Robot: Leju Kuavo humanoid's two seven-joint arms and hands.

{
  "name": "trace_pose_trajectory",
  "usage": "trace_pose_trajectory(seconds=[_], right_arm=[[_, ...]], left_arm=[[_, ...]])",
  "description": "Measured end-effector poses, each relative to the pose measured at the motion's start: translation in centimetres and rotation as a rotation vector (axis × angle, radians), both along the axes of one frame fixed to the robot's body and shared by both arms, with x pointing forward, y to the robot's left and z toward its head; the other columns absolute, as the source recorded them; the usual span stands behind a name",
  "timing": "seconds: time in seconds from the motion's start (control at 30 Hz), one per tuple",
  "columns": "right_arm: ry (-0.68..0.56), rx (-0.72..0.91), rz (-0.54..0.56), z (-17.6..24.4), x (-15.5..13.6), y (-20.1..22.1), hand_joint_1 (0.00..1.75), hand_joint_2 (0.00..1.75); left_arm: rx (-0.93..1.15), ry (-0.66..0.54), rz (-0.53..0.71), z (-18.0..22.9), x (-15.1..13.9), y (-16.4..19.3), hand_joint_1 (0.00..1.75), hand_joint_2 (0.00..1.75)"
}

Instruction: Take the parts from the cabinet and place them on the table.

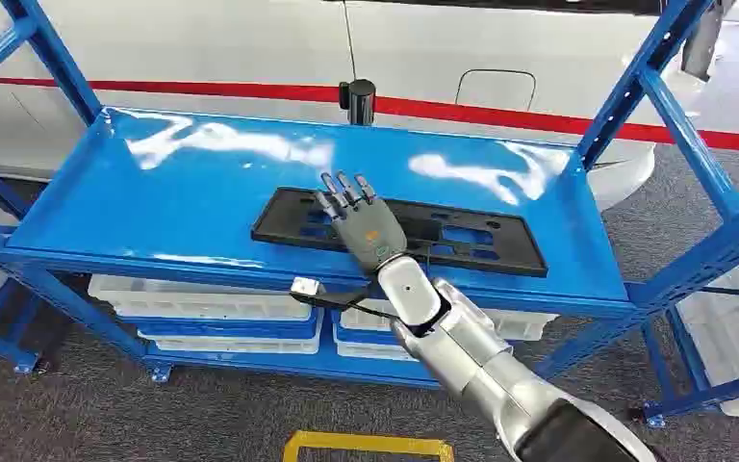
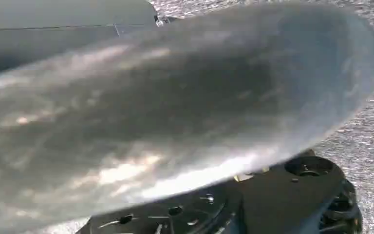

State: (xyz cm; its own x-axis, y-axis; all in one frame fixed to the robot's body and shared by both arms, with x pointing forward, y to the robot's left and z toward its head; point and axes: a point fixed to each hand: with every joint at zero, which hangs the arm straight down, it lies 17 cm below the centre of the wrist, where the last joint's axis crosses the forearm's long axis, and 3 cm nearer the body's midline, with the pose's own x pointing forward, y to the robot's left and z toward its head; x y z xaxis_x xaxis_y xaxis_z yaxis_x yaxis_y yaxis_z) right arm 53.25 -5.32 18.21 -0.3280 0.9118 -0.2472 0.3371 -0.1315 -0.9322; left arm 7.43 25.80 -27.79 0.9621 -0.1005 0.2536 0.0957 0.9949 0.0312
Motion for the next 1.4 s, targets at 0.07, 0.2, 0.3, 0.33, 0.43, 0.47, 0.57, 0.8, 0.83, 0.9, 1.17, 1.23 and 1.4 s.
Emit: trace_pose_trajectory(seconds=[0.07,0.2,0.3,0.33,0.43,0.47,0.57,0.8,0.83,0.9,1.17,1.23,1.4], right_arm=[[0.022,-0.015,-0.034,-0.7,0.6,-0.9,0.00,1.75],[0.060,-0.036,-0.082,-1.9,1.4,-2.4,0.00,1.75],[0.090,-0.060,-0.118,-2.1,2.3,-3.2,0.00,1.75],[0.101,-0.064,-0.124,-2.3,2.5,-3.2,0.00,1.75],[0.137,-0.094,-0.157,-2.8,3.2,-4.0,0.00,1.75],[0.142,-0.102,-0.169,-2.8,3.5,-4.3,0.00,1.75],[0.159,-0.113,-0.205,-3.2,4.0,-5.3,0.00,1.75],[0.179,-0.124,-0.238,-3.7,4.4,-6.5,0.00,1.75],[0.180,-0.125,-0.240,-3.8,4.4,-6.5,0.00,1.75],[0.182,-0.127,-0.243,-3.8,4.5,-6.6,0.00,1.75],[0.187,-0.132,-0.247,-4.0,4.5,-6.8,0.00,1.75],[0.187,-0.132,-0.247,-4.0,4.5,-6.9,0.00,1.75],[0.199,-0.144,-0.269,-4.2,4.7,-7.3,0.00,1.75]], left_arm=[[0.000,0.000,0.001,0.0,0.0,0.0,0.00,0.00],[0.006,0.000,0.009,0.0,0.0,0.2,0.00,0.00],[0.018,-0.006,0.015,0.0,0.2,0.2,0.00,0.00],[0.026,-0.011,0.015,0.0,0.4,0.4,0.00,0.00],[0.049,-0.015,0.013,0.0,0.4,0.8,0.00,0.00],[0.054,-0.017,0.011,0.0,0.3,0.9,0.00,0.00],[0.062,-0.021,0.005,0.0,0.4,1.0,0.00,0.00],[0.070,-0.022,0.004,-0.1,0.4,1.1,0.00,0.00],[0.070,-0.022,0.004,-0.1,0.4,1.1,0.00,0.00],[0.070,-0.022,0.004,0.0,0.4,1.1,0.00,0.00],[0.070,-0.022,0.004,0.0,0.4,1.1,0.00,0.00],[0.070,-0.022,0.004,0.0,0.4,1.1,0.00,0.00],[0.079,-0.022,0.011,-0.1,0.5,1.3,0.00,0.00]])
